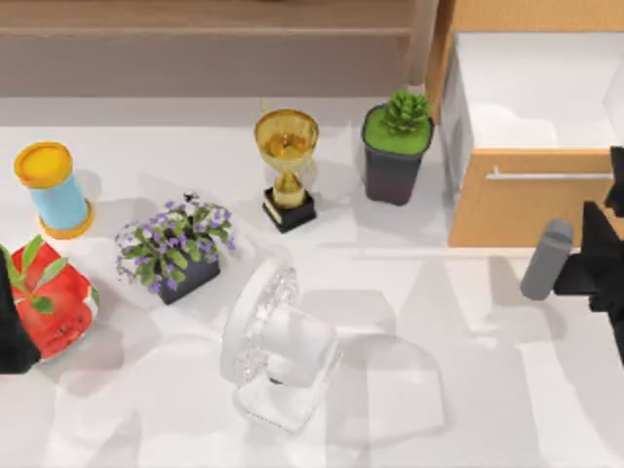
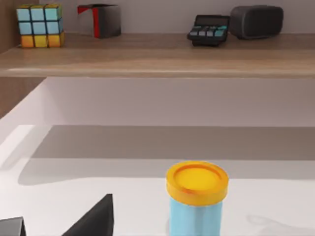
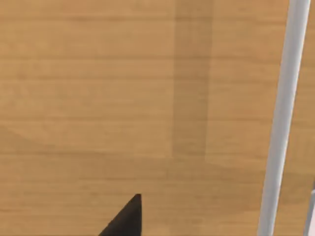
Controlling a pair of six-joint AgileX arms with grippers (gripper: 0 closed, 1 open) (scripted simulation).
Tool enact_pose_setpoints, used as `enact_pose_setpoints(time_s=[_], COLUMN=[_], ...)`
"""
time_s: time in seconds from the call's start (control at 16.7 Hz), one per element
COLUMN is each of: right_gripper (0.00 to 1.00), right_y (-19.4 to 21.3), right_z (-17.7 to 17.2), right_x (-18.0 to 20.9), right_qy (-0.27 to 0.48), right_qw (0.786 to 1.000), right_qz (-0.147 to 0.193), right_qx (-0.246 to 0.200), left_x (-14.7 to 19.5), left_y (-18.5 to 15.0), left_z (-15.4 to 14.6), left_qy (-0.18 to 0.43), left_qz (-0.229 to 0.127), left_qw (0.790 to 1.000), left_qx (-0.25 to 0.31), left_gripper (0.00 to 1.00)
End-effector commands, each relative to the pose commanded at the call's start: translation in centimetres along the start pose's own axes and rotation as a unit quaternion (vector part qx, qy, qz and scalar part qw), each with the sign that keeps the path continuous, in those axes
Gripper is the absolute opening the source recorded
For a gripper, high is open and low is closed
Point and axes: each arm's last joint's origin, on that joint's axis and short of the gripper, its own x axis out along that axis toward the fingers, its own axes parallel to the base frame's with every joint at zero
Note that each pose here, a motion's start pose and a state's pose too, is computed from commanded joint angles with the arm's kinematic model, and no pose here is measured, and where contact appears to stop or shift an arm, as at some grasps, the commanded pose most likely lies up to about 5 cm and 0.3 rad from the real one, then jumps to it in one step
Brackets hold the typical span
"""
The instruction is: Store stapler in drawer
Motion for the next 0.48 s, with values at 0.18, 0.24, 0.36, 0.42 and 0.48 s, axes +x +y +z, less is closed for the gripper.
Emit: enact_pose_setpoints(time_s=[0.18, 0.24, 0.36, 0.42, 0.48], right_gripper=[1.00, 1.00, 1.00, 1.00, 1.00], right_y=[0.00, 0.00, 0.00, -0.02, -0.06], right_z=[0.00, 0.00, 0.00, -0.01, 0.05], right_x=[0.00, 0.00, 0.00, 0.05, -0.02], right_qy=[0.000, 0.000, 0.000, 0.000, -0.001], right_qw=[1.000, 1.000, 1.000, 1.000, 1.000], right_qz=[0.000, 0.000, 0.000, -0.001, -0.002], right_qx=[0.000, 0.000, 0.000, 0.000, 0.000], left_x=[0.00, 0.00, 0.00, 0.00, 0.00], left_y=[0.00, 0.00, 0.00, 0.00, 0.00], left_z=[0.00, 0.00, 0.00, 0.00, 0.00], left_qy=[0.000, 0.000, 0.000, 0.000, 0.000], left_qz=[0.000, 0.000, 0.000, 0.000, 0.000], left_qw=[1.000, 1.000, 1.000, 1.000, 1.000], left_qx=[0.000, 0.000, 0.000, 0.000, 0.000], left_gripper=[1.00, 1.00, 1.00, 1.00, 1.00])
